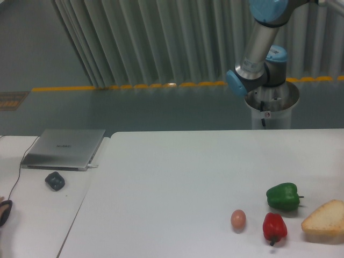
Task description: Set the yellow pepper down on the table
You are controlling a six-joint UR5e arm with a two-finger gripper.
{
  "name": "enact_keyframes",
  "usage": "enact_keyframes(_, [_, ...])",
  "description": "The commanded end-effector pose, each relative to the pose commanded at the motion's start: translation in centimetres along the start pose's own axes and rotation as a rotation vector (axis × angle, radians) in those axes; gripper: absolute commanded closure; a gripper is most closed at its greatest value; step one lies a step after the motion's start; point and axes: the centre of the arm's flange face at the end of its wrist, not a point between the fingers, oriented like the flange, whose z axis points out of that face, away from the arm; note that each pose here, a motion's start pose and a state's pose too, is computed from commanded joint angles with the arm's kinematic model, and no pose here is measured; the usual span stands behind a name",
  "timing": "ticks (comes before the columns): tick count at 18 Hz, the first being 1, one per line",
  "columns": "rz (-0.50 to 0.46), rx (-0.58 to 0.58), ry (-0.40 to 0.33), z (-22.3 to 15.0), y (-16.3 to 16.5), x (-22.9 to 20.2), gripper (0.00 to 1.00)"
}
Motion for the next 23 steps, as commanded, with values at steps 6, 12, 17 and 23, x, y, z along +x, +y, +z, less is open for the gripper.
enact_keyframes(6, [-0.099,0.184,-0.023,-1.8,-4.6,-0.5,0.82])
enact_keyframes(12, [-0.199,0.197,0.029,-0.3,-11.5,-0.2,0.82])
enact_keyframes(17, [-0.135,0.056,0.087,1.9,-13.9,1.4,0.81])
enact_keyframes(23, [-0.098,0.004,0.092,5.4,-16.7,2.5,0.78])
